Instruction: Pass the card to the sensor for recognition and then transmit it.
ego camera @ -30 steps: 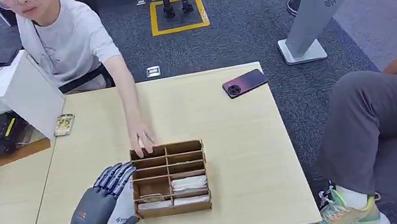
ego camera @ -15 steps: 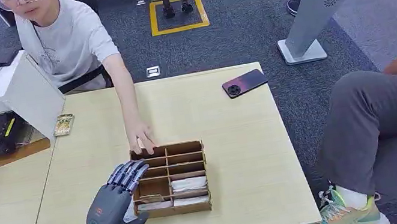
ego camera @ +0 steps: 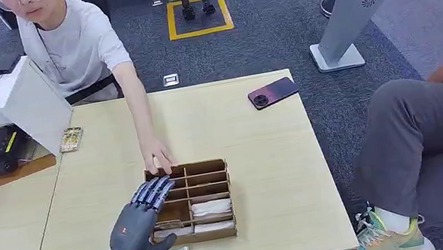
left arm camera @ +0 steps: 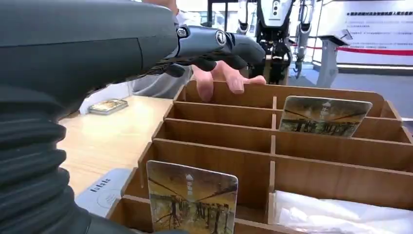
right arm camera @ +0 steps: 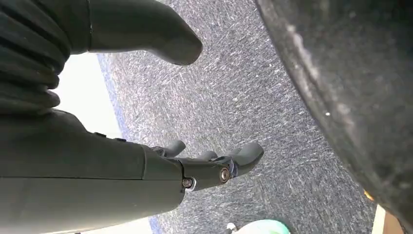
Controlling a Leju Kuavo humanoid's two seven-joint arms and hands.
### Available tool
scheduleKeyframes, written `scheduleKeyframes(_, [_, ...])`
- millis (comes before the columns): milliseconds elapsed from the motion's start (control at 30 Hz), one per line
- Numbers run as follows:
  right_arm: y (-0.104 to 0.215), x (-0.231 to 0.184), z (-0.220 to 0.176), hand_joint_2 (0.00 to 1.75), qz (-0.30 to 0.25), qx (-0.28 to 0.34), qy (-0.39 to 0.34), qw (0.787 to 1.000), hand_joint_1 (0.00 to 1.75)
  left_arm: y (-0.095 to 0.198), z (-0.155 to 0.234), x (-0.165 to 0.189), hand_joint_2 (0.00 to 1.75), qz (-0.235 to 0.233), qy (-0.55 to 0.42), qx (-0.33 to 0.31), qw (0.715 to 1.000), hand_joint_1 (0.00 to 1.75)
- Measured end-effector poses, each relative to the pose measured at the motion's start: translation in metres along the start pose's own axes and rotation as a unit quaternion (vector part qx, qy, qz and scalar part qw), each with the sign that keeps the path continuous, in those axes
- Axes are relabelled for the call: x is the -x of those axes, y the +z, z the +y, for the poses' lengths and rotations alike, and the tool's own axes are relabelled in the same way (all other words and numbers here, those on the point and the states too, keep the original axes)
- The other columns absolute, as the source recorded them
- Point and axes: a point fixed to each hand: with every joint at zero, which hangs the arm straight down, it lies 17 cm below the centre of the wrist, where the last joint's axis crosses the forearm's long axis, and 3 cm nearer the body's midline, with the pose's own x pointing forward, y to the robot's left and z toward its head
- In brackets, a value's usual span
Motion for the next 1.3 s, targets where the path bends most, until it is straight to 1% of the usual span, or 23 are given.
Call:
scheduleKeyframes(367, [0.0000, 0.0000, -0.0001, 1.75, 0.000, 0.000, 0.001, 1.000, 0.00, -0.0025, -0.0077, 0.0022, 1.75, 0.007, 0.005, 0.007, 1.000, 0.00])
scheduleKeyframes(1067, [0.0000, 0.0000, -0.0002, 1.75, 0.000, 0.000, 0.001, 1.000, 0.00, -0.0045, -0.0086, 0.0021, 1.75, 0.009, 0.008, 0.005, 1.000, 0.00])
scheduleKeyframes(1100, [0.0000, 0.0000, -0.0002, 1.75, 0.000, 0.000, 0.001, 1.000, 0.00, -0.0045, -0.0086, 0.0021, 1.75, 0.009, 0.008, 0.005, 1.000, 0.23])
scheduleKeyframes(1133, [0.0000, 0.0000, -0.0002, 1.75, 0.000, 0.000, 0.001, 1.000, 0.00, -0.0045, -0.0085, 0.0021, 1.75, 0.009, 0.008, 0.005, 1.000, 1.52])
scheduleKeyframes(1167, [-0.0001, 0.0000, -0.0003, 1.75, 0.000, 0.000, 0.001, 1.000, 0.00, -0.0045, -0.0085, 0.0021, 1.75, 0.009, 0.007, 0.005, 1.000, 1.66])
scheduleKeyframes(1200, [-0.0001, 0.0000, -0.0002, 1.75, 0.000, 0.000, 0.001, 1.000, 0.00, -0.0044, -0.0086, 0.0022, 1.75, 0.009, 0.007, 0.005, 1.000, 1.75])
scheduleKeyframes(1300, [-0.0001, 0.0000, -0.0003, 1.75, 0.000, 0.000, 0.002, 1.000, 0.00, -0.0038, -0.0089, 0.0031, 1.75, 0.010, 0.006, 0.006, 1.000, 1.75])
